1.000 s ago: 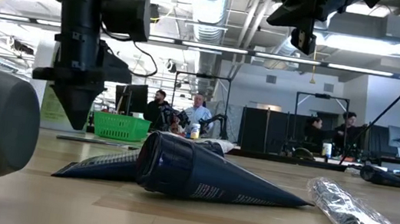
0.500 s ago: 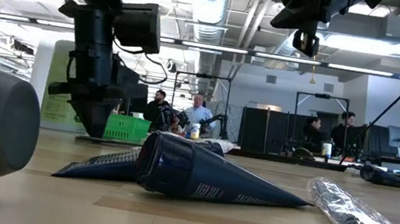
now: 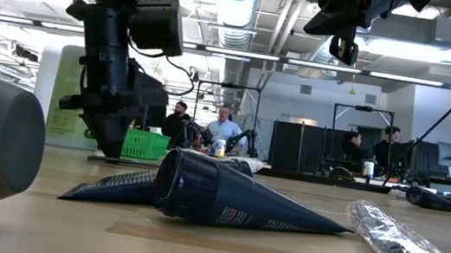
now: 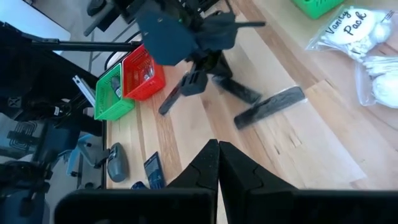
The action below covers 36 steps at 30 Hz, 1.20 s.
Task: Pick & Place Travel size toiletries
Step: Put the black comb into the top green bin
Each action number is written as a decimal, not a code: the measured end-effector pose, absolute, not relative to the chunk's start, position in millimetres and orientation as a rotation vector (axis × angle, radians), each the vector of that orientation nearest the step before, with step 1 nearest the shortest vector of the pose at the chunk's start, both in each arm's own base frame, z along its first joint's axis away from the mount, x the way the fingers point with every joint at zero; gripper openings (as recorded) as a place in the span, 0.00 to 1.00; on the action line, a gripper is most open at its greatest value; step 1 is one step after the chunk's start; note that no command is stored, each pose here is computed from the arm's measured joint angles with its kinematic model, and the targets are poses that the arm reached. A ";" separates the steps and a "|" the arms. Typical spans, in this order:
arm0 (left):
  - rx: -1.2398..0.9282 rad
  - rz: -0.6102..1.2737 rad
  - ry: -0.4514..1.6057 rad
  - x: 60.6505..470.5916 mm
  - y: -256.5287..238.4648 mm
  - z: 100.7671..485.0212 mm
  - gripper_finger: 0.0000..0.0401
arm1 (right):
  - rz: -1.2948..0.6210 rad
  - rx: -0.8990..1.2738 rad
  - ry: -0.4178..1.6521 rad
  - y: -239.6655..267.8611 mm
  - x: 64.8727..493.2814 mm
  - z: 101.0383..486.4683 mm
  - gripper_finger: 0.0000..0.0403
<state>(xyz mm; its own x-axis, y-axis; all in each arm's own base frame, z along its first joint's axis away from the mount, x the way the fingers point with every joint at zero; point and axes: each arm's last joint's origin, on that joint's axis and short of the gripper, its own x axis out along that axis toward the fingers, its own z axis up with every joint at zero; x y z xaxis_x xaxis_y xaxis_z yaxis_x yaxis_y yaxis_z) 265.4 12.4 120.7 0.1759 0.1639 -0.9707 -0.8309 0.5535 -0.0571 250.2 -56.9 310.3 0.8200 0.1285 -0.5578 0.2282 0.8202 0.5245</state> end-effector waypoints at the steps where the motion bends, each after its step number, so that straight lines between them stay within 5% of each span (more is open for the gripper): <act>1: -0.692 0.778 1.189 266.1 10.0 120.6 0.00 | -0.059 0.617 0.616 -57.5 250.1 310.3 0.00; 20: -0.762 0.557 1.115 278.9 -35.9 122.5 0.00 | -0.042 0.593 0.556 -58.2 253.3 315.3 0.00; 36: -0.735 0.589 1.034 268.9 -41.9 145.9 0.00 | -0.012 0.577 0.471 -41.0 262.0 323.5 0.00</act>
